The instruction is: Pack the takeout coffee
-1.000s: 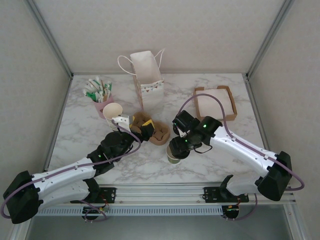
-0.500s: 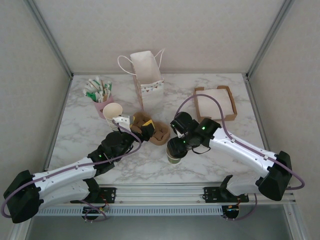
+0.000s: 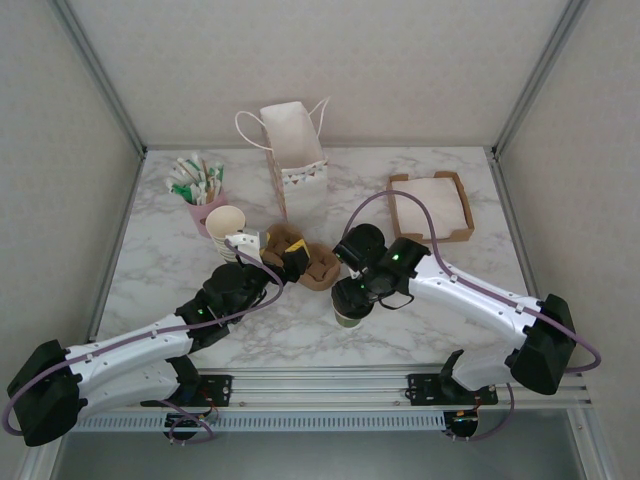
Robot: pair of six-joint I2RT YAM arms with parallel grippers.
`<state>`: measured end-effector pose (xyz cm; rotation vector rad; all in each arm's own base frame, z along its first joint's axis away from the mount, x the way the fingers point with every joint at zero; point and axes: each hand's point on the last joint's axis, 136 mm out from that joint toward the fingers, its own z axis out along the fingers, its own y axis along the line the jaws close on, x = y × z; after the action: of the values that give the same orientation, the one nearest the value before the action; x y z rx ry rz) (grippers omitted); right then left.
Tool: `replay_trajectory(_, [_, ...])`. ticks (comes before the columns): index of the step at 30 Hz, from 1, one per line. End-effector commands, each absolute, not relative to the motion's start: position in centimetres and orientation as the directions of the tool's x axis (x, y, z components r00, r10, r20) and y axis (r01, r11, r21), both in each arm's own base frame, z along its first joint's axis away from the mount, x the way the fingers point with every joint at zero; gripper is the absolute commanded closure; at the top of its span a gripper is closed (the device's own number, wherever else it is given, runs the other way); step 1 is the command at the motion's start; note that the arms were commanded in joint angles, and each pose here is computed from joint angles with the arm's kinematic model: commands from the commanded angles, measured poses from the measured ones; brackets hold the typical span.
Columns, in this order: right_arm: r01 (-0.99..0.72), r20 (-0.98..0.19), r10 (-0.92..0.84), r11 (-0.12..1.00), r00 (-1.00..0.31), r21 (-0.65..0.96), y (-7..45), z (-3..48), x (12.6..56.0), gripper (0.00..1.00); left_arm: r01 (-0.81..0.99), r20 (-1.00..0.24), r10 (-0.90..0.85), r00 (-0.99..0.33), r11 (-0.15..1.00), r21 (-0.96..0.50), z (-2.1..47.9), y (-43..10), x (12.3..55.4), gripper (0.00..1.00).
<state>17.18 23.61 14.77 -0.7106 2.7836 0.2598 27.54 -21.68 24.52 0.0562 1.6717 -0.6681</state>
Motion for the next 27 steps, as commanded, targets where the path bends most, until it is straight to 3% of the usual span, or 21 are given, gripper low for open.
replay_trajectory(1, [-0.500,-0.298,-0.455,0.861,-0.839,0.092,23.84,14.61,17.33,0.30,0.396,-0.914,-0.349,-0.206,0.824,-0.404,25.32,-21.47,27.74,0.00])
replay_trajectory(27, [-0.524,-0.291,-0.474,0.843,-0.831,0.120,24.82,14.54,17.03,0.30,0.403,-0.917,-0.332,-0.221,0.825,-0.396,24.89,-22.02,27.89,0.00])
